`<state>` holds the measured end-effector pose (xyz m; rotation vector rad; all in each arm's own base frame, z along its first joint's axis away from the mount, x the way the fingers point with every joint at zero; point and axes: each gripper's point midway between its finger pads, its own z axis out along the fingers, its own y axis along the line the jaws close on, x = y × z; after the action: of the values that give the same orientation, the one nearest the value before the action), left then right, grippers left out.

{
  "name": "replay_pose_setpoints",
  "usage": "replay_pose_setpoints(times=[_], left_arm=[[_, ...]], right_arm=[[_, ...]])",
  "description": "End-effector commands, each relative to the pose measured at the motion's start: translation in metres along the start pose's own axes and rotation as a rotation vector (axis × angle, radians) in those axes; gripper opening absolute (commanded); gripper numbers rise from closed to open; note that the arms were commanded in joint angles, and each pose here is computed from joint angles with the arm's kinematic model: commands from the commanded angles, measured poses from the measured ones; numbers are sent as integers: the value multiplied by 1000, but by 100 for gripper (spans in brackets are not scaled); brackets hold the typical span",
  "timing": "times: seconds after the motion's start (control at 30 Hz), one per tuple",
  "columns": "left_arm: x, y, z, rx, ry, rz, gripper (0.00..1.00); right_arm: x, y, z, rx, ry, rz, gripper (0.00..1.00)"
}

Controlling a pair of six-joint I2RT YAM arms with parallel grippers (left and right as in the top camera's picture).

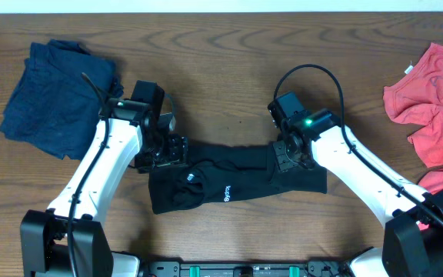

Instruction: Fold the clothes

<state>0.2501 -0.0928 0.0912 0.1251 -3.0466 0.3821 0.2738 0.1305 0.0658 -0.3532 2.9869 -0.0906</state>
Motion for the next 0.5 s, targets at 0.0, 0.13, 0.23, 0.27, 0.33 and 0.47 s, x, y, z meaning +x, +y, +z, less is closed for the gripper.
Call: replay_pose_setpoints(times=[0.0, 0.13, 0.23, 0.27, 0.33, 0.47], left_arm=[[2, 20, 7, -89, -14, -13, 80], [4, 25, 21, -97, -18, -22, 89], [7, 29, 32, -100, -7, -25, 90], [7, 31, 36, -100, -7, -25, 91], [8, 34, 47, -99, -11, -23, 94], [12, 40, 68, -90, -24, -20, 96]], right_arm=[[0, -5, 2, 26, -2, 14, 60], [1, -5, 2, 27, 0, 14, 61], [1, -5, 2, 27, 0, 14, 61], [1, -5, 2, 27, 0, 14, 61], [1, -5, 2, 27, 1, 14, 61], [1, -5, 2, 27, 1, 14, 61]])
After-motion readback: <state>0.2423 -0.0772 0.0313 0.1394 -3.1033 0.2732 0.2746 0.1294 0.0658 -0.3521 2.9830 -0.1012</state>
